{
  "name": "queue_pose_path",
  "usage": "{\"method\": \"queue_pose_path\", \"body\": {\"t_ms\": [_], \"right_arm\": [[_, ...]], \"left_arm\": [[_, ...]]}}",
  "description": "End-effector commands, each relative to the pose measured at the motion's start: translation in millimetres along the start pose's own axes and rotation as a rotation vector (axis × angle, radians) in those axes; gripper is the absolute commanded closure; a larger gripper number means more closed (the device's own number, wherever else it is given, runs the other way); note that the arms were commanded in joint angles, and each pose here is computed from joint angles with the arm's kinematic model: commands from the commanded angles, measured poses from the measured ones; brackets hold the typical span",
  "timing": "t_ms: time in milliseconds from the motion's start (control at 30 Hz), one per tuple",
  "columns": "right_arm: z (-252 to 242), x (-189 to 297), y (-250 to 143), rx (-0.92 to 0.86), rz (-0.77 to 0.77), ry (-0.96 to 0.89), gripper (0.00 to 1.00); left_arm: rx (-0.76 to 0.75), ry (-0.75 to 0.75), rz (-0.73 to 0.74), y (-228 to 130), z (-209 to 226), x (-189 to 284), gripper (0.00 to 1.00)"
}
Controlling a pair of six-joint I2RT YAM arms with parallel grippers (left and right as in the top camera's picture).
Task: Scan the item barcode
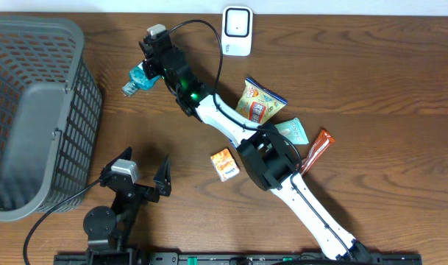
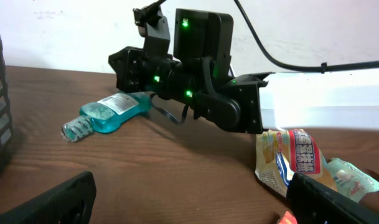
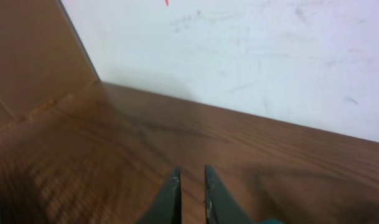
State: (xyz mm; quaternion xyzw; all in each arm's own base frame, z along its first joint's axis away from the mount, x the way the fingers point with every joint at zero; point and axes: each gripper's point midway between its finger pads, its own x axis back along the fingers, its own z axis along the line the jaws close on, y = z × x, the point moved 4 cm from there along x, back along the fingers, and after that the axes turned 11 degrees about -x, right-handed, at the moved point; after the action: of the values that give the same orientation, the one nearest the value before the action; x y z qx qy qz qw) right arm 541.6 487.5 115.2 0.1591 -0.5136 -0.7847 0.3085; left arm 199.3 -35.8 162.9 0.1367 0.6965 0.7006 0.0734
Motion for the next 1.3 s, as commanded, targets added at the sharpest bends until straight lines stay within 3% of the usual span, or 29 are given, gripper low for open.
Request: {"method": "queue_pose_path", "body": {"t_ms": [0, 233, 467, 833, 1267], "right_arm": [[-18, -4, -23, -0.049, -0.001, -0.026, 0.94], [-31, -10, -12, -0.054, -0.143, -0.053, 0.87], [-33, -10, -4, -0.056, -0.166, -0.037, 0.86], [-22, -12, -50, -0.004, 0.062, 0.036, 0.91], [-45, -2, -102, 0.072, 0.325, -0.053, 0.92]], "left_arm": [[0.016, -0.016, 0.042, -15, -2, -2, 0.02], [0.016, -0.017, 0.042, -15, -2, -2, 0.02], [0.017, -0.016, 0.042, -15, -2, -2, 0.02], [0.016, -0.016, 0.042, -15, -2, -2, 0.02], [0.016, -0.017, 0.042, -15, -2, -2, 0.02]]}}
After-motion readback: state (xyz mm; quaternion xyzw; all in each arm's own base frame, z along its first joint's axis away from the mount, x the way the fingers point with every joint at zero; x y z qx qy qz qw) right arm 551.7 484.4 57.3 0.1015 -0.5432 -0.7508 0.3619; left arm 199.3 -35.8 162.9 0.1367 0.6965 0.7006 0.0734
